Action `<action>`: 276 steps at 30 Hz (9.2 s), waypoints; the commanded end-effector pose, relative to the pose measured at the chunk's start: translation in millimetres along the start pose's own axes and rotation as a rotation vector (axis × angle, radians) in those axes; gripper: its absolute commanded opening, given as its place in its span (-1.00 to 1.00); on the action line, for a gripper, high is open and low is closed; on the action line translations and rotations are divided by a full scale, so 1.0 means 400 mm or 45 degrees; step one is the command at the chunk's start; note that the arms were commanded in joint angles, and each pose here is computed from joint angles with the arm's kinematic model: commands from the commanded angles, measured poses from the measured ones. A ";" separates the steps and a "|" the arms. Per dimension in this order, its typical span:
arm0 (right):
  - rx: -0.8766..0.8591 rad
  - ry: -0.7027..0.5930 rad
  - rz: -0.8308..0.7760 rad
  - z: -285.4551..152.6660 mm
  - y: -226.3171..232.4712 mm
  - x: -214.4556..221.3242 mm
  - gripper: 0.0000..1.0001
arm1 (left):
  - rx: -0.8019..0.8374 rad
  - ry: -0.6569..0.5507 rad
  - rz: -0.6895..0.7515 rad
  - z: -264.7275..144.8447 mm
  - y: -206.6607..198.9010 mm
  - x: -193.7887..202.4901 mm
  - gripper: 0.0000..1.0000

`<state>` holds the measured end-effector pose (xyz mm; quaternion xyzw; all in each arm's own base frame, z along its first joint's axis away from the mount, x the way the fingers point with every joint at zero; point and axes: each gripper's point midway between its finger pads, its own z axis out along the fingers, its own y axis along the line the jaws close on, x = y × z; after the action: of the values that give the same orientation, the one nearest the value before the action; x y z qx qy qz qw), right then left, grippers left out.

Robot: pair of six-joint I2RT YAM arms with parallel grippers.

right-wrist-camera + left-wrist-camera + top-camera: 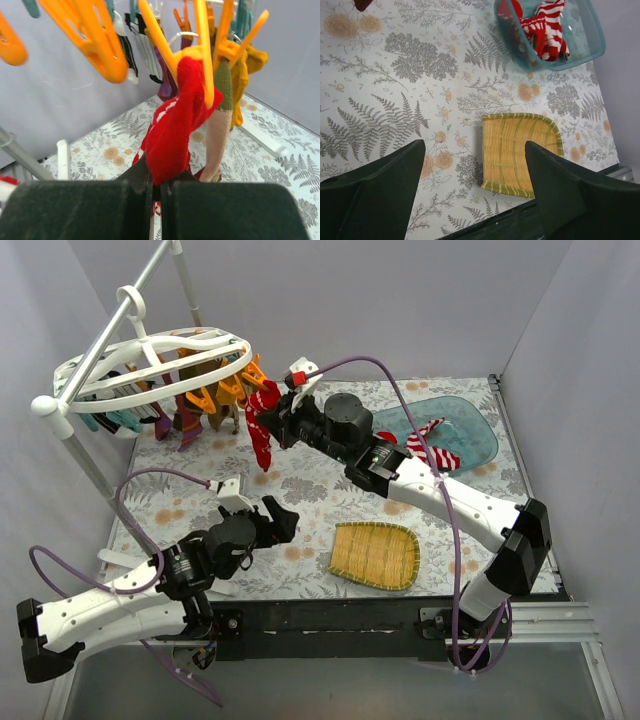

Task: Remove the socks clipped to the hanger
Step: Remove the sock from the hanger, then place the sock in the bin.

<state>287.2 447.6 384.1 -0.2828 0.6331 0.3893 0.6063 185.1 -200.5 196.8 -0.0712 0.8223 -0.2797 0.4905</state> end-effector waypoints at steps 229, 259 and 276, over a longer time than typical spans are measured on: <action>0.635 -0.303 0.255 -0.764 -0.212 -0.187 0.85 | 0.434 -0.349 0.499 0.645 -0.627 -0.024 -1.00; 0.635 -0.213 0.260 -0.752 -0.212 -0.143 0.85 | 0.419 -0.219 0.527 0.725 -0.594 -0.006 0.73; 0.561 -0.165 0.232 -0.663 -0.202 -0.136 0.87 | 0.403 -0.182 0.458 0.506 -0.477 -0.028 0.75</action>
<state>211.1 165.5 394.9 -0.0522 0.7101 0.2905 0.6393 353.7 -462.9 215.2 0.1551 0.7306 -0.3000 0.5934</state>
